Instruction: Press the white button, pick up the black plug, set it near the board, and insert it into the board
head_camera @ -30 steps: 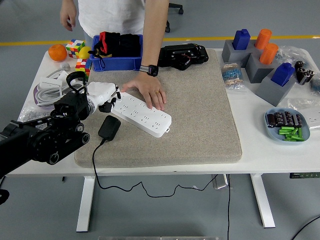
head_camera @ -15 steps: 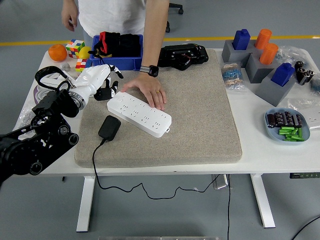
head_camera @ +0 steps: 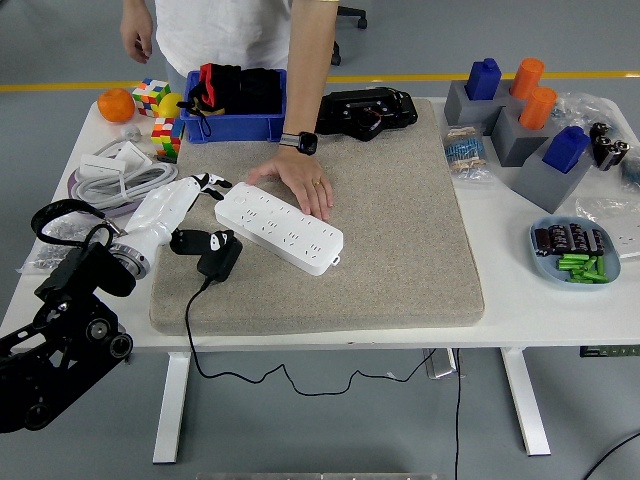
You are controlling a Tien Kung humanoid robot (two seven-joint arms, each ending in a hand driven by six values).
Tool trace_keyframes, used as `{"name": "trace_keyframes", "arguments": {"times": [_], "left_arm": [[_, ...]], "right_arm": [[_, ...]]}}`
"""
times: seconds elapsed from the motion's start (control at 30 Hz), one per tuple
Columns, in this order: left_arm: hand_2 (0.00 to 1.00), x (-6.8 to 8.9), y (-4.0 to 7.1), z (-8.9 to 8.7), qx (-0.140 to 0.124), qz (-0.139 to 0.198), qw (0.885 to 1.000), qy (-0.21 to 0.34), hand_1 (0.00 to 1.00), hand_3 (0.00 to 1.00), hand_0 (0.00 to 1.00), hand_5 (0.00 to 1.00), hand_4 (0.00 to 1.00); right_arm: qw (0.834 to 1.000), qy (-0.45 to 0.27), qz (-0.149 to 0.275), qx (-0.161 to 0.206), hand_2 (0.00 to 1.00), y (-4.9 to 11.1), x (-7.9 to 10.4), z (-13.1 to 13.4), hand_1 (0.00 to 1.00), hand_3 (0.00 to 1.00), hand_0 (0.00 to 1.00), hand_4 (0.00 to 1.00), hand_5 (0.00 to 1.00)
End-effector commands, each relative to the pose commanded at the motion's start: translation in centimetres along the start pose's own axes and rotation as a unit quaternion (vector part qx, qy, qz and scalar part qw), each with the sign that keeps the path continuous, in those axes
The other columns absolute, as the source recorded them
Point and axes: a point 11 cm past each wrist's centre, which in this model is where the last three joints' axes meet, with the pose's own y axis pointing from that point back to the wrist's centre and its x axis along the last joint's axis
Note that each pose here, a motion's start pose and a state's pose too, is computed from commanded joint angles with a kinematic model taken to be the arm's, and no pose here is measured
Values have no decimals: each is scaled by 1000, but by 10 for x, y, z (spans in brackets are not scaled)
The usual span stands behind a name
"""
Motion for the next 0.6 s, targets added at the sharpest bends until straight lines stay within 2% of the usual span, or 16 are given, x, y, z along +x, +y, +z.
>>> {"name": "trace_keyframes", "arguments": {"times": [0.1,0.13,0.3,0.33,0.5,0.53,0.6], "left_arm": [[793,-12,4,-9,14,-7,1000,5,820,828,794,412,972],[833,-16,5,-11,19,-10,1000,3,862,879,799,591,998],[833,-23,6,-18,27,-4,1000,-1,862,879,799,591,998],[812,-24,6,-18,26,-1,1000,-3,843,869,754,581,998],[812,-27,4,-22,28,3,1000,-15,843,869,754,581,998],[771,-28,4,-22,29,3,999,-17,798,859,705,566,998],[771,-29,3,-23,34,5,999,-25,798,859,705,566,998]], "right_arm": [[1000,1,0,-1,547,0,0,1,534,509,576,641,388],[1000,1,-1,-2,548,0,-1,2,534,509,576,642,388],[1000,4,-2,-4,548,0,-2,4,534,509,576,642,388],[1000,5,-2,-4,547,0,-2,4,534,509,576,642,387],[1000,7,-1,-2,547,0,-1,2,534,509,576,642,387],[1000,7,-1,-2,548,0,-1,2,534,509,576,642,387],[1000,9,-1,-2,548,0,0,2,534,509,576,642,387]]}}
